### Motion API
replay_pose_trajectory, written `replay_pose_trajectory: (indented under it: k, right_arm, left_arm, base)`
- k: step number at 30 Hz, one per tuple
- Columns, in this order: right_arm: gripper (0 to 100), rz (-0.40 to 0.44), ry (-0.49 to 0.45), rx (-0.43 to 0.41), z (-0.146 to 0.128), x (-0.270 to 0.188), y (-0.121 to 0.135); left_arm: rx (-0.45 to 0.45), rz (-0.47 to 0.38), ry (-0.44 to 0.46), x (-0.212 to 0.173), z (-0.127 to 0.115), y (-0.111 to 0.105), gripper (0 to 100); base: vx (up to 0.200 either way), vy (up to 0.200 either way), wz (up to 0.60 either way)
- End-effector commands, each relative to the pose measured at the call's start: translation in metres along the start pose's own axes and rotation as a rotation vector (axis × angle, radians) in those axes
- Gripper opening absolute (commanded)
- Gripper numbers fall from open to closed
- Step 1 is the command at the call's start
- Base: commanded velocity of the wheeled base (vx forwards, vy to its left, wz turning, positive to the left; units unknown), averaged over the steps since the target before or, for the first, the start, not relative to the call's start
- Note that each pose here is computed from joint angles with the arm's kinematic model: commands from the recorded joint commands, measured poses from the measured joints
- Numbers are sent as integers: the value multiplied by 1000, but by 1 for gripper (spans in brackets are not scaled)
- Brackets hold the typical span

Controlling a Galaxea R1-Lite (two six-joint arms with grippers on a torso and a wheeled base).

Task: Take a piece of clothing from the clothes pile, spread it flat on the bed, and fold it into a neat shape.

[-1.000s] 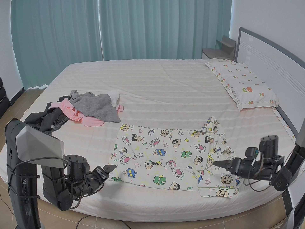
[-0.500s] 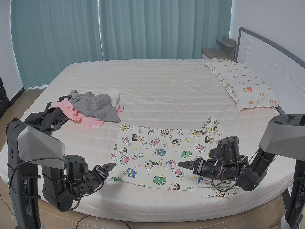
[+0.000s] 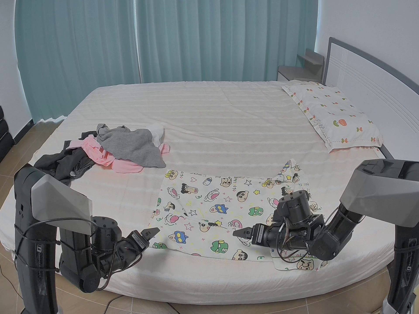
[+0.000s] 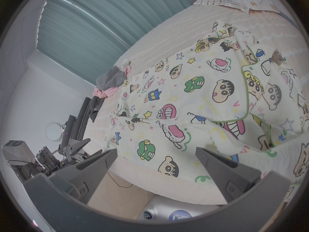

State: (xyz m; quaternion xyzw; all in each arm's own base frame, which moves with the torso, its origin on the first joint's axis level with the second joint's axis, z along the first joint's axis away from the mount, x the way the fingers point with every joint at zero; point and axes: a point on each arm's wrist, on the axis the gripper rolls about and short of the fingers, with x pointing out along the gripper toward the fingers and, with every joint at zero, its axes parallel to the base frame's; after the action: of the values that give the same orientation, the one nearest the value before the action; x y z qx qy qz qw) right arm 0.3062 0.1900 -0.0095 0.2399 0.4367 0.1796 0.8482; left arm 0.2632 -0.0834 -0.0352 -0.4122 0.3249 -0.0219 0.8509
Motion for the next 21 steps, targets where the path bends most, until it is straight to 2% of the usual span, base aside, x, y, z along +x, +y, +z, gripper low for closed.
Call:
replay_pose_trajectory:
  k: [1,5,8,21]
  right_arm:
    - [100,-54,-19,-21,9,17,1]
    - [100,-145,-40,-79,10,29,-3]
    - [100,-198,-65,-90,13,40,-4]
    - [100,-228,-152,-82,29,54,-1]
  left_arm:
    - [1,-12,-8,1,1,-1,100]
    - [1,-11,-7,0,0,-1,100]
    - [1,-13,-9,1,1,-1,100]
    - [0,-15,-10,1,1,-1,100]
  base:
    - [0,0,0]
    - [0,0,0]
    - [0,0,0]
    - [0,0,0]
